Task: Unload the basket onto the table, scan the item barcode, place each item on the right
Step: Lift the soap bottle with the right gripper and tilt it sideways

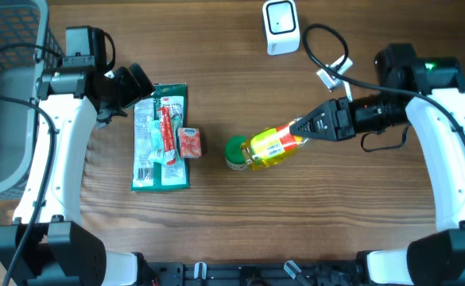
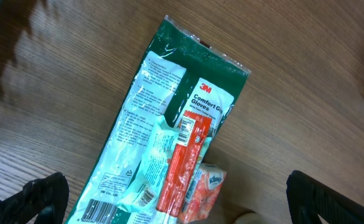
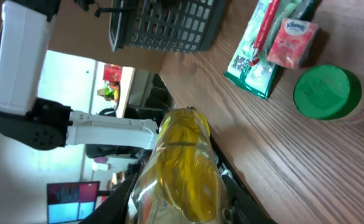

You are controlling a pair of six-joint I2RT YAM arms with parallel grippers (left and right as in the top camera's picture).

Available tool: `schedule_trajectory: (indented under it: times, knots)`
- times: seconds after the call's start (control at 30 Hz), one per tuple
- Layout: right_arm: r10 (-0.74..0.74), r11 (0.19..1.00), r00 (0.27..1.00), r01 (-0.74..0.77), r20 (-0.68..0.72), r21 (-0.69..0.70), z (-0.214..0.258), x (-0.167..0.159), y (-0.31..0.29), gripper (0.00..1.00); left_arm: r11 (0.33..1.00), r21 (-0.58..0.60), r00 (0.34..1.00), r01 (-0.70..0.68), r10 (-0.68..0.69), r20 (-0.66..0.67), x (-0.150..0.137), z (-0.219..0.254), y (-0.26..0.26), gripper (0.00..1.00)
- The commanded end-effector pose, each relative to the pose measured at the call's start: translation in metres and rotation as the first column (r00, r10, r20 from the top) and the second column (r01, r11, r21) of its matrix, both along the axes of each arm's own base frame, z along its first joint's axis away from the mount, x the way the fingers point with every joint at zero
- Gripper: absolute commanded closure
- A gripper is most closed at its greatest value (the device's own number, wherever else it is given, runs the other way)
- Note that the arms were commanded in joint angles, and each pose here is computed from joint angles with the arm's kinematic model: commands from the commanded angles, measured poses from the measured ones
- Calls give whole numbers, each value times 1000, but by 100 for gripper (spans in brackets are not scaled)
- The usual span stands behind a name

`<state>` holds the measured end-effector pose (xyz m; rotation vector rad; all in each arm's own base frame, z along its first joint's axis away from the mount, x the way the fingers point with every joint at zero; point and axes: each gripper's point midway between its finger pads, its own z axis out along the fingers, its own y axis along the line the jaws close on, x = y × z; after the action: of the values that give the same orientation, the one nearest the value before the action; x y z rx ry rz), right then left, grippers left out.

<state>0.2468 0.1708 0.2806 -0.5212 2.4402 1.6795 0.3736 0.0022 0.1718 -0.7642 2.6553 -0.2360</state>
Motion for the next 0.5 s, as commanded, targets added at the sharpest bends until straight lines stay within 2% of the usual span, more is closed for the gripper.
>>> schedule_trajectory:
  times: [0.0, 0.13, 0.47]
  knots:
    - [30, 997, 997, -34, 65, 72, 20, -22, 9, 73, 1000, 4, 1000, 15, -15, 4, 1, 1, 1, 0]
    - [54, 995, 995, -60, 89, 73, 27, -45, 14, 72, 1000, 4, 1000, 15, -15, 4, 1, 1, 1, 0]
    - [39, 997, 997, -43, 61, 71, 27, -43, 15, 71, 1000, 4, 1000, 15, -15, 4, 1, 1, 1, 0]
